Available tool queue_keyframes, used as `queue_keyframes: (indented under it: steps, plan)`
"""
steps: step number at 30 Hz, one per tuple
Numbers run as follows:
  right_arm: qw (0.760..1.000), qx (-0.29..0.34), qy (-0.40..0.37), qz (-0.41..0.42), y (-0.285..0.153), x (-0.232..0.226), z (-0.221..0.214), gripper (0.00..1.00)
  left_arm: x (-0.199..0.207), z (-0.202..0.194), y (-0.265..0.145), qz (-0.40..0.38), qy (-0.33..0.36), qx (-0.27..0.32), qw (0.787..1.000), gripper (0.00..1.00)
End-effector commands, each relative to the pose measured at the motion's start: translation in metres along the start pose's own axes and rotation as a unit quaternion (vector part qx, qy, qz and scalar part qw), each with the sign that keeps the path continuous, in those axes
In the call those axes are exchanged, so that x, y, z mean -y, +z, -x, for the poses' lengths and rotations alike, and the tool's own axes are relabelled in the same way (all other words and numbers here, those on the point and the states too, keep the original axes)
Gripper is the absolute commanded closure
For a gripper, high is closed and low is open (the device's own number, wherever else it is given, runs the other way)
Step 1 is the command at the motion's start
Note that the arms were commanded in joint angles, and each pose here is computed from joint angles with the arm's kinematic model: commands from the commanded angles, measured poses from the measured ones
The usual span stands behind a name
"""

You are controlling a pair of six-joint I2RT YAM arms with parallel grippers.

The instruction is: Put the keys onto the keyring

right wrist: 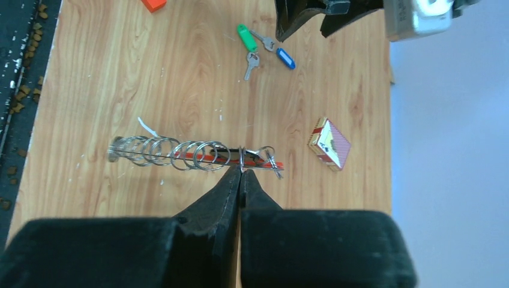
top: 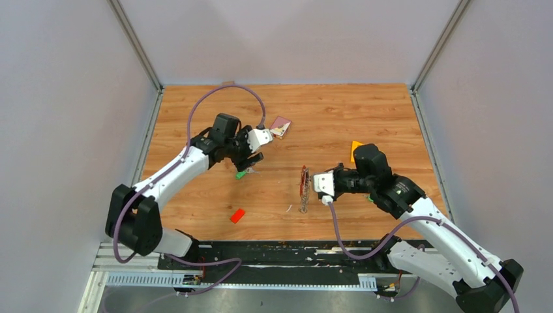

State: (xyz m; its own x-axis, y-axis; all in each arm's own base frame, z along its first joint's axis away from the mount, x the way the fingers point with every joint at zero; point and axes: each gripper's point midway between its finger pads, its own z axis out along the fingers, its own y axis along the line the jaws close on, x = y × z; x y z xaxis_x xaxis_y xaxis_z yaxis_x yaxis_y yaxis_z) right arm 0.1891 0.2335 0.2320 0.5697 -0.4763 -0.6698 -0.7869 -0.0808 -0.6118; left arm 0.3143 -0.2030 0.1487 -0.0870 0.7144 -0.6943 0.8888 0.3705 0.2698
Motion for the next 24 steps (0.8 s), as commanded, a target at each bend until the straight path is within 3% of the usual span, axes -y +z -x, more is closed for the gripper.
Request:
queue_keyframes:
  steps: [1,11,24]
  plan:
    - [0.999,0.02,0.039,0.01,0.001,-0.008,0.004,1.0,0.009,-0.05,0.001,-0.05,-0.009,-0.093,0.994,0.25]
    - [0.998,0.013,0.061,0.013,0.005,-0.013,-0.008,1.0,0.004,-0.086,0.037,-0.13,0.11,-0.114,0.979,0.34]
    - [0.997,-0.001,0.07,0.021,0.01,-0.02,-0.019,1.0,-0.001,-0.098,0.063,-0.196,0.172,-0.123,0.958,0.48]
